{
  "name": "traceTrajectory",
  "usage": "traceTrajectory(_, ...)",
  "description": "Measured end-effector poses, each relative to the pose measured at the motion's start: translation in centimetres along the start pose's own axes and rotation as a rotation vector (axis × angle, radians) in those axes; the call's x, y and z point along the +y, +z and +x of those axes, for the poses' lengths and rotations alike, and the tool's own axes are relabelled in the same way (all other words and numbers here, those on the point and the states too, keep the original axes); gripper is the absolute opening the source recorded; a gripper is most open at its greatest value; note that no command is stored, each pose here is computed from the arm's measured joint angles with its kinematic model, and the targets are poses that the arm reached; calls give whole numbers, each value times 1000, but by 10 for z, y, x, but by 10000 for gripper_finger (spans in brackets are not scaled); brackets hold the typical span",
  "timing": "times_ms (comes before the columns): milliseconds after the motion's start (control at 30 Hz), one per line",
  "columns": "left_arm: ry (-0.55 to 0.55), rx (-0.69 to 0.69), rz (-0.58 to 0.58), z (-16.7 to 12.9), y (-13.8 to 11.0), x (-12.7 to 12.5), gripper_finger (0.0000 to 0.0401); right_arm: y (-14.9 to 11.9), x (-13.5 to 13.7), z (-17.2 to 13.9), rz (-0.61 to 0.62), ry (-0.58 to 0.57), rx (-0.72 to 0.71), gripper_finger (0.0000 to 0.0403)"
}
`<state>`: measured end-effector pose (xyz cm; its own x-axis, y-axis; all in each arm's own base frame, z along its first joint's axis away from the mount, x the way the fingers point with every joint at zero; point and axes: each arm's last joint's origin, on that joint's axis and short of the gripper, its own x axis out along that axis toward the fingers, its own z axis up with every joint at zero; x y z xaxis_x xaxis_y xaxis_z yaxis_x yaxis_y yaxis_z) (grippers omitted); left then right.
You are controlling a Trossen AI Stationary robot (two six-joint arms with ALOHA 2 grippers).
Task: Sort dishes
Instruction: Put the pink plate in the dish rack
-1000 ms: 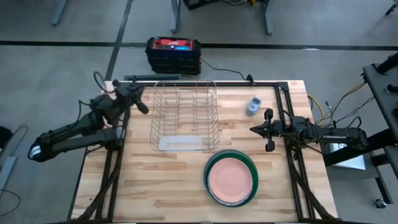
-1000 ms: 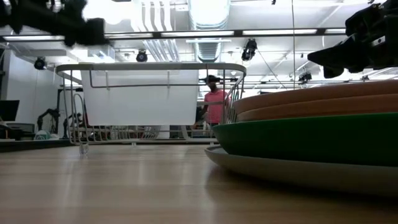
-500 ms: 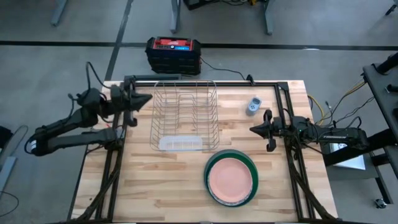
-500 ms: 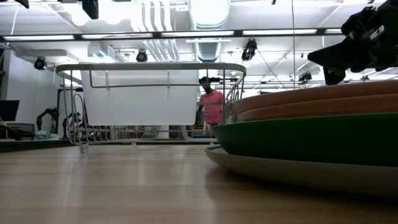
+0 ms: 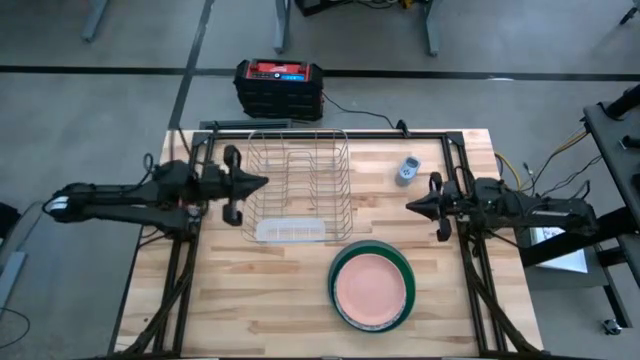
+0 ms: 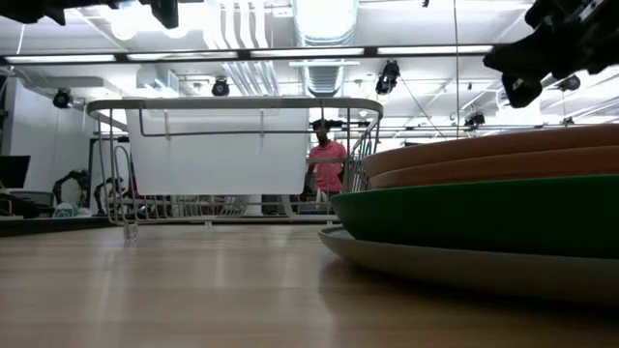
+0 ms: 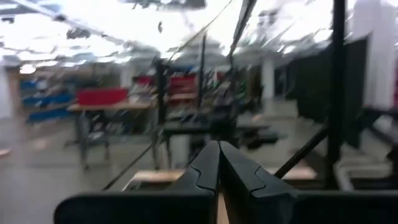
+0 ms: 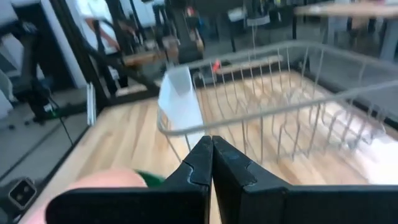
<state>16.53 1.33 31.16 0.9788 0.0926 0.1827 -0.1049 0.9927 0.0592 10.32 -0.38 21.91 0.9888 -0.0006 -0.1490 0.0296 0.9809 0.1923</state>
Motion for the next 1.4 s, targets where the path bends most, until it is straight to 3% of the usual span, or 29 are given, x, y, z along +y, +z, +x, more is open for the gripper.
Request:
traceTrajectory(300,1,182,3,2,-15,-2,0,11,8,18,198,-66,342,0)
traceTrajectory(533,-6,289,0,-9,-16,-1,0,10,31,48,160,27,573,0)
traceTrajectory(867,30,279,12,-16,-13,0,0,4,56,102,137,8,801,0)
traceTrajectory(1033,20,344,45,-18,-19,0,0,-5,67,122,115,1,949,1)
traceTrajectory(1233,20,371,38,-21,-21,0,0,-6,76,138,148,-15,978,46)
traceTrajectory(1400,18,385,38,-23,-22,0,0,-6,80,144,97,-89,978,101)
